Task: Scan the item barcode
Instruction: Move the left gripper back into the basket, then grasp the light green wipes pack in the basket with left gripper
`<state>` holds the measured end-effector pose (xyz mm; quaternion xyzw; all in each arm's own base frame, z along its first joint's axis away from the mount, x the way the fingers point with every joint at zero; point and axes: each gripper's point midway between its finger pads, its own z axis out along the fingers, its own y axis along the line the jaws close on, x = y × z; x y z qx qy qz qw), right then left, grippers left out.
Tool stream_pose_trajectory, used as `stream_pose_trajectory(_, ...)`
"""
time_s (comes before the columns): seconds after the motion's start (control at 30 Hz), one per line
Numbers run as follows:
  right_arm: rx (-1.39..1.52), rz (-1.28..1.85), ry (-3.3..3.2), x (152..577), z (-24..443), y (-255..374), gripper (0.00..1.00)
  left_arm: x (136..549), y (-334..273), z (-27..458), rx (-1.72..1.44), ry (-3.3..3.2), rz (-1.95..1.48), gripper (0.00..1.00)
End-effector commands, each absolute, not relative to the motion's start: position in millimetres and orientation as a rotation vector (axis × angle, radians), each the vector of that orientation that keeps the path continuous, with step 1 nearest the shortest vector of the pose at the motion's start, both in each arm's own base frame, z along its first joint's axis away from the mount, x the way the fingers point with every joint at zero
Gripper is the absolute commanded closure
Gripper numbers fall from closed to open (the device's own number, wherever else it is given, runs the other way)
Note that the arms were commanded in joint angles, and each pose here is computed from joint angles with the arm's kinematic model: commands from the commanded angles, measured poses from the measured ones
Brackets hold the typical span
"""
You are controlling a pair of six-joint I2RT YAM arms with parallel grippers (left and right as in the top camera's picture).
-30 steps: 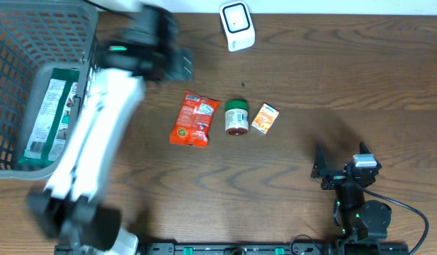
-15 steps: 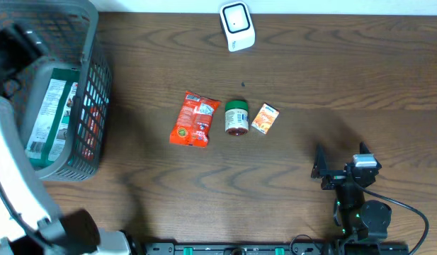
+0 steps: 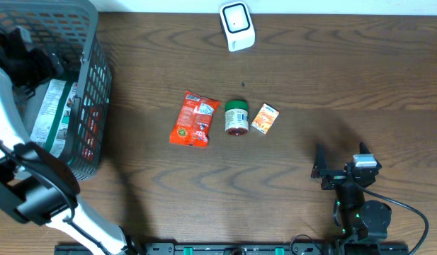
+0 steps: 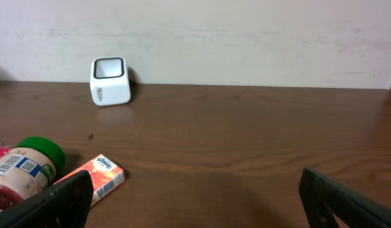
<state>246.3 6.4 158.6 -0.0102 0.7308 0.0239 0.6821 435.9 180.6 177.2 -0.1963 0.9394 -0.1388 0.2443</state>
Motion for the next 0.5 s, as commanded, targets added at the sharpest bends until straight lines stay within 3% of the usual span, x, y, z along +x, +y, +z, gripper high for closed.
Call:
stream_pose_trajectory(0.0,-0.019,0.07,1.641,246.1,157.8,8.1,0.01,438.1,164.8,155.5,-0.365,2.627,-0.442,0.02)
stream_pose_trajectory(0.47,-0.019,0.07,1.641,246.1,157.8,8.1,0.01,454.9,143.2,93.1,-0.277,2.734,-0.492,0.02)
